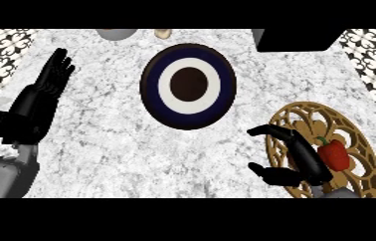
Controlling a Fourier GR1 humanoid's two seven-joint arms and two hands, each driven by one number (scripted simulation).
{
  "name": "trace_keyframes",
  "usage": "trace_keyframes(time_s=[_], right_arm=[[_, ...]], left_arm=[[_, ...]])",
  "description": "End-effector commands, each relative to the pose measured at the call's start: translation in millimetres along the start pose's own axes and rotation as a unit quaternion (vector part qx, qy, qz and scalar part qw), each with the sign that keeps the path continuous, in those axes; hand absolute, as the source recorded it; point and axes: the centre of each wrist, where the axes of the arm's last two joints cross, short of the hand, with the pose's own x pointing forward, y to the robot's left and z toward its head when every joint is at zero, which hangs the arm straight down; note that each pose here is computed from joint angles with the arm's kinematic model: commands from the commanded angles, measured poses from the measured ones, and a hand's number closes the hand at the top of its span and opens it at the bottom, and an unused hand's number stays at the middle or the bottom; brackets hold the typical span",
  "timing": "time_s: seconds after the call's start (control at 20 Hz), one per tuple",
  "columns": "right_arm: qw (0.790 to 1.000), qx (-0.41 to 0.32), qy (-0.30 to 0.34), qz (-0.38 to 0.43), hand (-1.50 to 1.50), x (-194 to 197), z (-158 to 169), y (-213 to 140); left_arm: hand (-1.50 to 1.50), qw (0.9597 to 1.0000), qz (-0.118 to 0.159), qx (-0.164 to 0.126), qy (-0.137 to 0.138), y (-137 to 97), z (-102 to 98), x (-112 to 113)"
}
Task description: Pick the bell pepper from the placemat and place it in the plate
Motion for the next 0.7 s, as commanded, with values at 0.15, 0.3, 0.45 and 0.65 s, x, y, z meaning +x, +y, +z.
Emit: trace_keyframes(time_s=[0.15,0.3,0.45,0.65], right_arm=[[0.991,-0.104,-0.075,-0.041,-1.50,-23.5,53.2,-6.3],[0.991,-0.088,-0.096,0.014,-1.50,-1.6,53.3,-65.3],[0.992,-0.085,-0.051,0.082,-1.50,35.8,39.8,-90.4],[0.977,-0.025,0.061,0.204,-1.50,50.7,49.1,-120.9]], left_arm=[[0.00,0.9999,0.006,-0.012,-0.011,6.1,0.8,2.6],[0.00,0.9997,-0.002,-0.019,-0.017,-6.6,-11.0,34.5],[0.00,0.9998,0.000,-0.009,-0.020,-3.6,-9.3,30.6],[0.00,0.9998,-0.004,-0.005,-0.020,1.0,-14.4,24.0]])
